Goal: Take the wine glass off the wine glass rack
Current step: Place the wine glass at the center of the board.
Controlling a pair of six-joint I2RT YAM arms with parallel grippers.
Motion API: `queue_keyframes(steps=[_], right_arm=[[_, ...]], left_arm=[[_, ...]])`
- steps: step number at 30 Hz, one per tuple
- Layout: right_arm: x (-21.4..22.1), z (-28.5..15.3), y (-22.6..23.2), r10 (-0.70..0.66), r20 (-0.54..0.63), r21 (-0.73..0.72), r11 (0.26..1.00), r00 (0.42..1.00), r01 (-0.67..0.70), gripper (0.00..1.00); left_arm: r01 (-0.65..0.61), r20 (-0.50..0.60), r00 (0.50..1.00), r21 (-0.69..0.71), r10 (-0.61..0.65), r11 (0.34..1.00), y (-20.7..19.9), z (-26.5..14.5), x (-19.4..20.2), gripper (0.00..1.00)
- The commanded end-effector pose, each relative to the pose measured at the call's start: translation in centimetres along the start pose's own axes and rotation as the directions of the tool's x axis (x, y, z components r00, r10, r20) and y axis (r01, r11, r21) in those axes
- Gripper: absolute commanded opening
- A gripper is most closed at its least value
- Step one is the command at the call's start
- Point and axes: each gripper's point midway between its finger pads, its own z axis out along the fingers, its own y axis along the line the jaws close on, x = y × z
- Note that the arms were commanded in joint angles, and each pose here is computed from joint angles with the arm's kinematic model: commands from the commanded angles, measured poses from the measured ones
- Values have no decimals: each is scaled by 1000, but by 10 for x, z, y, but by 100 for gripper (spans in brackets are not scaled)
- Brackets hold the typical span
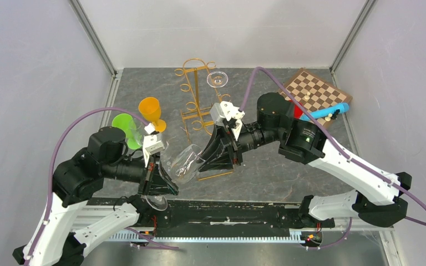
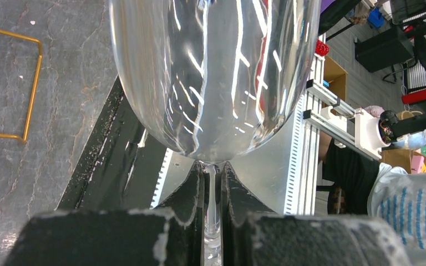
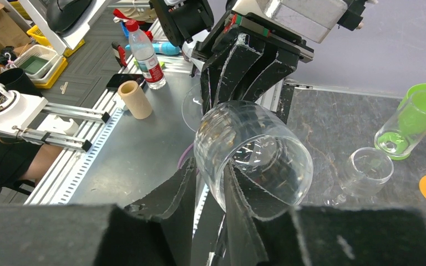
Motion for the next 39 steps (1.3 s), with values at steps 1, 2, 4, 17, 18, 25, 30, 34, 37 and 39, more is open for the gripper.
queue_keyframes(steps=[1,2,4,17,18,25,30,34,37,39], right_arm=[[3,5,7,23,2,-57,998,1000,-23,24],[4,5,7,23,2,-58,998,1000,-23,21],[5,4,9,23,0,-64,998,1000,-23,16],[13,-2,16,8,-3,-71,997,1000,-8,0],[12,-3,16,2,-1,-68,998,1000,-2,0],[23,-13,16,-37,-46,-31,999,998,36,0],[51,-29,15,-40,-126,33,998,991,44,0],[71,-45,12,-26,-173,119,992,985,47,0],[85,-61,8,10,-212,214,976,977,37,0],[93,-73,6,31,-234,278,960,972,36,0]], left_arm=[[-95,39,995,-19,96,995,6,2,-15,2],[-94,38,995,-20,95,995,6,2,-16,2],[-93,37,995,-23,94,995,7,3,-16,2],[-68,24,997,-58,70,996,18,8,-23,43],[-67,23,997,-60,68,996,19,8,-23,51],[-71,26,997,-73,73,995,22,9,-26,72],[-70,22,997,-92,73,993,27,10,-26,76],[-72,27,997,-133,77,988,34,10,-29,77],[-74,33,996,-159,80,985,39,10,-31,77],[-73,37,996,-177,80,982,43,10,-32,77]])
